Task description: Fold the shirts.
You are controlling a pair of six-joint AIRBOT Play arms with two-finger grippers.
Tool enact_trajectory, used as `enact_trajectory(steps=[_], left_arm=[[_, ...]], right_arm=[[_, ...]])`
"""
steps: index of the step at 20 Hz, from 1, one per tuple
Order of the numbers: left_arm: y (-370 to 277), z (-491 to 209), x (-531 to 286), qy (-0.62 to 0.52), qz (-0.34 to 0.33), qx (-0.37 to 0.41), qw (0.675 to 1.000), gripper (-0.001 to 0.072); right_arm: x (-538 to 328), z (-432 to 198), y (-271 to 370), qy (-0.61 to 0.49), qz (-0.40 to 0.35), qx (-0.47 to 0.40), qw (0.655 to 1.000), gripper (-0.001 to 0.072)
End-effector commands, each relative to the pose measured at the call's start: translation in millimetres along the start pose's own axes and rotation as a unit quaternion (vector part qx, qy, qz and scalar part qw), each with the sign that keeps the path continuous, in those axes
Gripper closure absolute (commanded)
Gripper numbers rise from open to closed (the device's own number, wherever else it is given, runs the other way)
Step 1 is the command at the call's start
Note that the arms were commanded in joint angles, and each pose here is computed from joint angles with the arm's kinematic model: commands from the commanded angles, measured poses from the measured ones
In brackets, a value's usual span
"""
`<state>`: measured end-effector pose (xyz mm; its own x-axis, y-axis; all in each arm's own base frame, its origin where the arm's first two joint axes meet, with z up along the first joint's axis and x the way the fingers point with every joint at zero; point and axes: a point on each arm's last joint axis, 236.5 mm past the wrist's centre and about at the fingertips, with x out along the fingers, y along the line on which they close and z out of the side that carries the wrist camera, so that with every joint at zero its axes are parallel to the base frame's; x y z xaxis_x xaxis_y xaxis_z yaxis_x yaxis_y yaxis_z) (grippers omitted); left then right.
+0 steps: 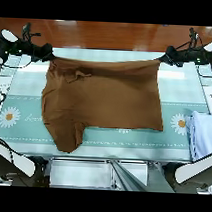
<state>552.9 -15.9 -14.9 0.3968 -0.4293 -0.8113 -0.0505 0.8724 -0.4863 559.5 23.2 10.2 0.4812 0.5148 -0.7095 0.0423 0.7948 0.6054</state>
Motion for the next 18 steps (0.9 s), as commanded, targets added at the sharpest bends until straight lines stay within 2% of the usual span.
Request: enact_trajectory(steps=[1, 3, 5, 13, 18], left_arm=[[1.7, -59.1, -18.4, 0.128, -0.008, 0.035, 0.991, 0.0687], [19.1, -68.5, -29.1, 0.149, 0.036, 0.037, 0.987, 0.0687], [29.4, -79.6, -33.8, 0.173, 0.060, 0.024, 0.983, 0.0687], [43.0, -150.8, -17.6, 0.267, 0.051, -0.013, 0.962, 0.0687], [47.1, -159.0, -12.7, 0.274, 0.050, -0.018, 0.960, 0.0687]], right_arm=[[-19.4, -50.7, -17.6, 0.115, -0.023, 0.012, 0.993, 0.0687], [-30.8, -82.5, -47.0, 0.184, -0.091, 0.008, 0.979, 0.0687], [-35.1, -100.6, -63.2, 0.221, -0.127, 0.000, 0.967, 0.0687], [-15.2, -115.5, -74.4, 0.236, -0.116, 0.019, 0.965, 0.0687], [-4.6, -120.4, -75.3, 0.244, -0.102, 0.030, 0.964, 0.0686]])
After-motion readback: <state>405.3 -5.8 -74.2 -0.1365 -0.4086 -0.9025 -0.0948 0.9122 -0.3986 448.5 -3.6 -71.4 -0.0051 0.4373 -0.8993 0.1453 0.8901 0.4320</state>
